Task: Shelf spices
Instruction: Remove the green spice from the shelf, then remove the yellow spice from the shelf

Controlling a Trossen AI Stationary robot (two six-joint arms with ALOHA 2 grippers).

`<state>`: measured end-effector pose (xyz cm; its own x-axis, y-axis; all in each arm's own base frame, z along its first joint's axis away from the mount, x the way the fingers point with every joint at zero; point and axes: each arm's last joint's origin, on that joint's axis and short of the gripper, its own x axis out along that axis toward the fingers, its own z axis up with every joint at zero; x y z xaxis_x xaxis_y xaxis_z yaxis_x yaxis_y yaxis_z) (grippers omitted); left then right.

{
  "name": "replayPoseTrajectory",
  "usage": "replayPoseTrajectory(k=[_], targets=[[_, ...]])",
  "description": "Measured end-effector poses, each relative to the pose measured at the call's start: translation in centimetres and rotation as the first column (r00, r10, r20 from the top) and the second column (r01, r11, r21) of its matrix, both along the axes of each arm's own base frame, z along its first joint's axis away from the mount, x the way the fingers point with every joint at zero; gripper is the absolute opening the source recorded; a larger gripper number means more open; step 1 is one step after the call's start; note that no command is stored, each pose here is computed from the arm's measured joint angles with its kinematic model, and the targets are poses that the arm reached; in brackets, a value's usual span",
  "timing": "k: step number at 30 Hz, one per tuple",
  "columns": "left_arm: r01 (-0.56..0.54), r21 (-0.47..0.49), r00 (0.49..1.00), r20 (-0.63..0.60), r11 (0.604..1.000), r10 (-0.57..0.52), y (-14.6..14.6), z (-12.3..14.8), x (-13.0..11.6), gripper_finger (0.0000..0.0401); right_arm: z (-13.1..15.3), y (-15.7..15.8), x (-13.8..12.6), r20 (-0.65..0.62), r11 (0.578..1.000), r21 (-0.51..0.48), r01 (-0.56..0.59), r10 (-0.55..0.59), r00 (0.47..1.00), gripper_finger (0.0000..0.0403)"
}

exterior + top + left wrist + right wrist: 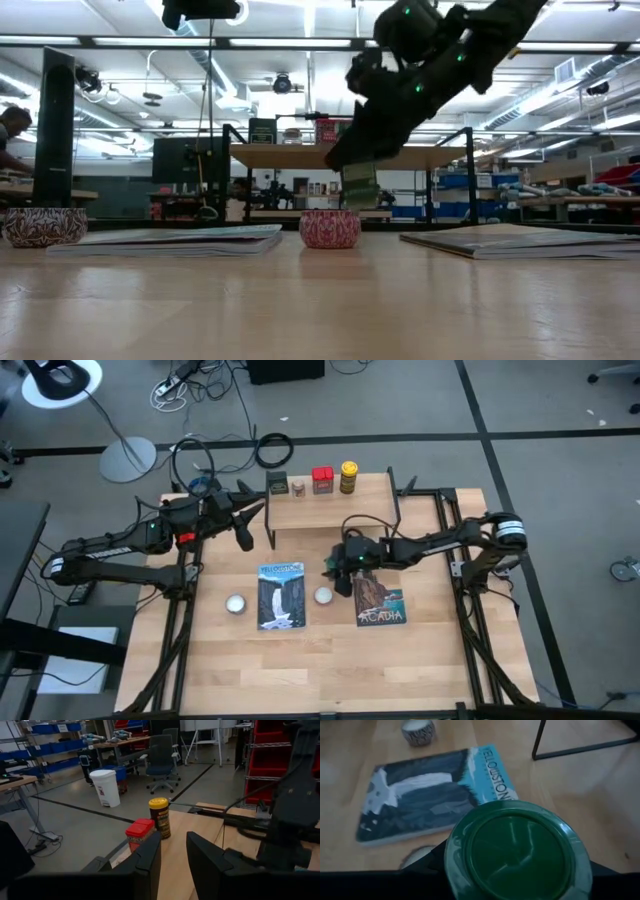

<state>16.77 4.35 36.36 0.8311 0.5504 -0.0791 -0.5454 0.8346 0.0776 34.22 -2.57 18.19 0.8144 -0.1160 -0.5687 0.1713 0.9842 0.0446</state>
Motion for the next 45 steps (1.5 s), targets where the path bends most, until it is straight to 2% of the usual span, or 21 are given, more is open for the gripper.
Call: replayPoseTrajectory(k=[7,13,19,28,37,42,45], targets=[[0.002,-0.002,1.0,-0.003,1.0,-0.002,0.0,0.0,0.0,0.0097,-1.5,-0.7,0.6,-0.013,1.0,-0.012,-0.025,0.025,1.0,0.0195],[0.003,-0.001,1.0,-0.003,1.0,-0.003,0.0,0.0,0.0,0.0097,-1.5,-0.7,0.7,-0.003,0.998,-0.037,-0.046,0.046,0.999,0.0196],[0.003,0.0,1.0,-0.004,1.0,-0.003,0.0,0.0,0.0,0.0097,-1.2,-0.5,0.9,0.022,0.997,-0.031,-0.069,0.069,0.997,0.0234],[0.003,0.001,1.0,-0.005,1.0,-0.003,0.0,0.0,0.0,0.0097,-1.0,0.0,0.9,0.037,0.996,-0.033,-0.081,0.082,0.996,0.0238],[0.003,0.002,1.0,-0.004,1.0,-0.003,0.0,0.0,0.0,0.0097,2.8,0.0,0.3,0.174,0.992,-0.098,-0.074,0.09,0.981,0.0242],[0.003,0.006,1.0,0.0,1.0,-0.003,0.0,0.0,0.0,0.0097,7.0,0.0,-1.4,0.293,0.98,-0.198,-0.028,0.086,0.952,0.0242],[0.005,0.023,1.0,-0.011,1.0,-0.005,0.1,0.0,0.4,0.0097,9.9,-0.2,-2.9,0.369,0.955,-0.296,0.028,0.088,0.925,0.0242]])
